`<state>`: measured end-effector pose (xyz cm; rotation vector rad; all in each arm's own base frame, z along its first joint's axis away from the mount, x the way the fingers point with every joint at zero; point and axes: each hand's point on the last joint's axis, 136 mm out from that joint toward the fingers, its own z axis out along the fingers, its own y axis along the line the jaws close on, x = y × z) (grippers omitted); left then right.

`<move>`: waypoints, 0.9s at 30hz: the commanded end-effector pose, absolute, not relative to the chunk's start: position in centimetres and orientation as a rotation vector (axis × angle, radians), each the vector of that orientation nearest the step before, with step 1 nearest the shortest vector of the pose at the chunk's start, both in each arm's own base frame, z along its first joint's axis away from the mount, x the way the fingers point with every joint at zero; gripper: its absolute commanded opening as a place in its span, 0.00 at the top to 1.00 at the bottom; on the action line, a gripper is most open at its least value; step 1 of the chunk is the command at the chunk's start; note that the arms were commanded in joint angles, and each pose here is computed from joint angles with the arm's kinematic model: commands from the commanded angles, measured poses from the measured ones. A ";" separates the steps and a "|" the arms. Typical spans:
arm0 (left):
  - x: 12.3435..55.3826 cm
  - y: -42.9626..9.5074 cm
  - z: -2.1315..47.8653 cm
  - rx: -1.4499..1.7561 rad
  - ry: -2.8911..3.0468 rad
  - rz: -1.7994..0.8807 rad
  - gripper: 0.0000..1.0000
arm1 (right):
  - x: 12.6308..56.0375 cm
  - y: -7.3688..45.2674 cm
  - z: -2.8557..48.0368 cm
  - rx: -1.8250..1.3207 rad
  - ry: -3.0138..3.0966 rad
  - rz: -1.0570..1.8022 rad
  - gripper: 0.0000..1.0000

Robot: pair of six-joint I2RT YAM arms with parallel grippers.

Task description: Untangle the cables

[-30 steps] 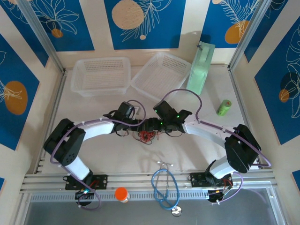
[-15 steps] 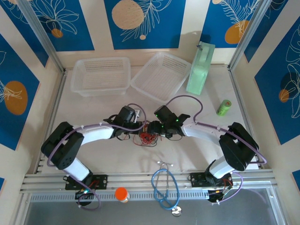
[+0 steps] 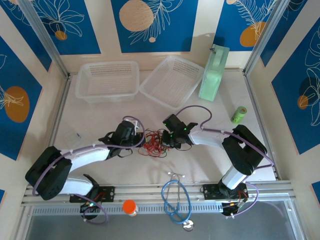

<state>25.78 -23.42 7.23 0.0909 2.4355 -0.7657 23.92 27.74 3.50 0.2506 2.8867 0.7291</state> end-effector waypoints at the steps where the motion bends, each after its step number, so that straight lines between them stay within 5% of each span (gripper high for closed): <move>1: 26.0 -21.3 7.4 -0.014 2.390 -0.679 0.91 | 23.5 26.1 2.8 0.337 2.922 0.710 0.99; 8: 25.4 -17.9 6.8 -0.145 2.342 -0.578 0.72 | 23.4 25.0 2.5 0.477 2.920 0.913 0.97; 15: 25.4 -18.2 7.1 -0.129 2.340 -0.592 0.50 | 22.9 26.3 4.6 0.329 2.926 1.001 0.67; 27: 25.4 -21.9 10.6 0.124 2.345 -0.686 0.21 | 20.4 21.3 11.1 -0.018 2.894 0.495 0.27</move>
